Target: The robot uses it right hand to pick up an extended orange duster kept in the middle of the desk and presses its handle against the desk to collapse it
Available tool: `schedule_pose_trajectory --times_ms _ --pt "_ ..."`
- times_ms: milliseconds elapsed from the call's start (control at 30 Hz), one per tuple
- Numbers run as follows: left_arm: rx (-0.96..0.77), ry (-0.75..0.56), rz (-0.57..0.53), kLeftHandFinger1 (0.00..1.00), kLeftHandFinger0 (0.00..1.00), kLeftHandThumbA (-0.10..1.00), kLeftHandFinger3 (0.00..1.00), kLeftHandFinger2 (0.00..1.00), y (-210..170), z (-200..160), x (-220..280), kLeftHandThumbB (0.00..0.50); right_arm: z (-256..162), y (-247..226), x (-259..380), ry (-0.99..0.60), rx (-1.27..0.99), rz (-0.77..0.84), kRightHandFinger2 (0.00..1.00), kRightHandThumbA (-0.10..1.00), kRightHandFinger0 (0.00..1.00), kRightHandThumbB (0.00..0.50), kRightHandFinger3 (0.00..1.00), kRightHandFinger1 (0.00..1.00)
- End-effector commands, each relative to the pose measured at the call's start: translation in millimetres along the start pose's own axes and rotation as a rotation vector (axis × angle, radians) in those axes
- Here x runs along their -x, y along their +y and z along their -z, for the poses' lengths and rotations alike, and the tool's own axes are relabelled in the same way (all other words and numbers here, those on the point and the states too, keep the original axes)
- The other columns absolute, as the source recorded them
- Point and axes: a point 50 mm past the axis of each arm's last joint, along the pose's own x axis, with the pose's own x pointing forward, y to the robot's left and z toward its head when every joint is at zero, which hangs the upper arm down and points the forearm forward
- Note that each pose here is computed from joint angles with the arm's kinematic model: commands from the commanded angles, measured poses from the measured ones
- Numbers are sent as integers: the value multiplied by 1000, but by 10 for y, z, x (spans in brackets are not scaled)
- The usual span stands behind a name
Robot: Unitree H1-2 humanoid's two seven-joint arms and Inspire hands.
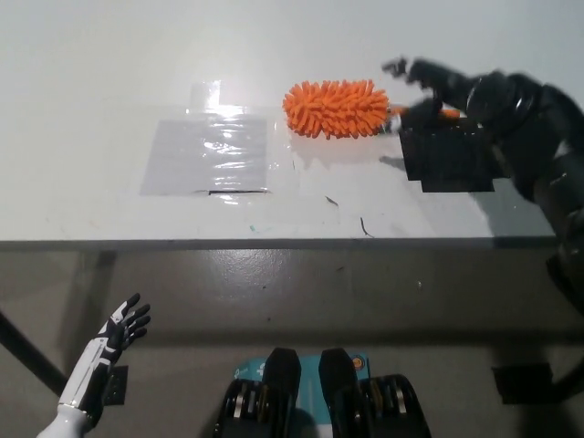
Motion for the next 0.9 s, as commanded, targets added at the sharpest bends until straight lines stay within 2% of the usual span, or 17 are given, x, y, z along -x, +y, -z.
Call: schedule_pose_trajectory --times_ms 0,100,133,267,367,400,433,500,533,567,700,800,833,867 --pt "-32 -86 13 1000 1000 1000 1000 1000 202 -167 -49 291 -1695 -1646 2010 -1048 -231 283 1000 1000 1000 457 1000 1000" --pt "-30 -86 13 1000 1000 1000 1000 1000 201 -167 -51 292 -1681 -1585 2110 -1070 -212 304 1000 1000 1000 468 1000 1000" --pt "-25 -90 12 1000 1000 1000 1000 1000 202 -172 -55 314 -1530 -1328 2389 -1108 -185 346 1000 1000 1000 494 1000 1000" --pt "-18 -97 18 1000 1000 1000 1000 1000 175 -187 -59 344 -1102 -858 3030 -1206 -119 473 1000 1000 1000 500 1000 1000" --pt "-18 -97 18 1000 1000 1000 1000 1000 175 -187 -59 347 -1099 -850 3039 -1204 -122 472 1000 1000 1000 500 1000 1000" --pt "-10 -105 24 1000 1000 1000 1000 1000 139 -200 -84 355 -924 -791 3327 -1303 -187 358 1000 935 1000 451 1000 1000" --pt "-6 -107 27 1000 1000 1000 1000 1000 123 -204 -93 358 -862 -757 3454 -1342 -213 303 1000 908 1000 461 1000 1000" --pt "-6 -107 27 1000 1000 1000 1000 1000 123 -204 -93 358 -859 -752 3459 -1341 -214 302 1000 906 1000 464 1000 1000" --pt "-6 -107 27 1000 1000 1000 1000 1000 123 -204 -93 367 -857 -749 3462 -1341 -215 302 1000 868 1000 493 1000 1000" --pt "0 -112 33 1000 1000 1000 1000 1000 88 -212 -94 347 -826 -657 3667 -1333 -80 429 1000 1000 1000 500 1000 1000" --pt "12 -123 45 1000 1000 1000 1000 1000 36 -233 -126 349 -723 -376 3814 -1355 -7 532 1000 1000 1000 500 1000 1000" --pt "12 -123 45 1000 1000 1000 1000 1000 36 -233 -126 349 -720 -370 3822 -1353 -8 531 1000 1000 1000 500 1000 1000" --pt "29 -146 63 1000 1000 1000 1000 1000 -24 -280 -136 354 -588 -26 3877 -1343 49 655 1000 1000 1000 500 1000 1000" --pt "29 -146 64 1000 1000 1000 1000 1000 -25 -281 -139 354 -586 -24 3881 -1342 49 655 1000 1000 1000 500 1000 1000"
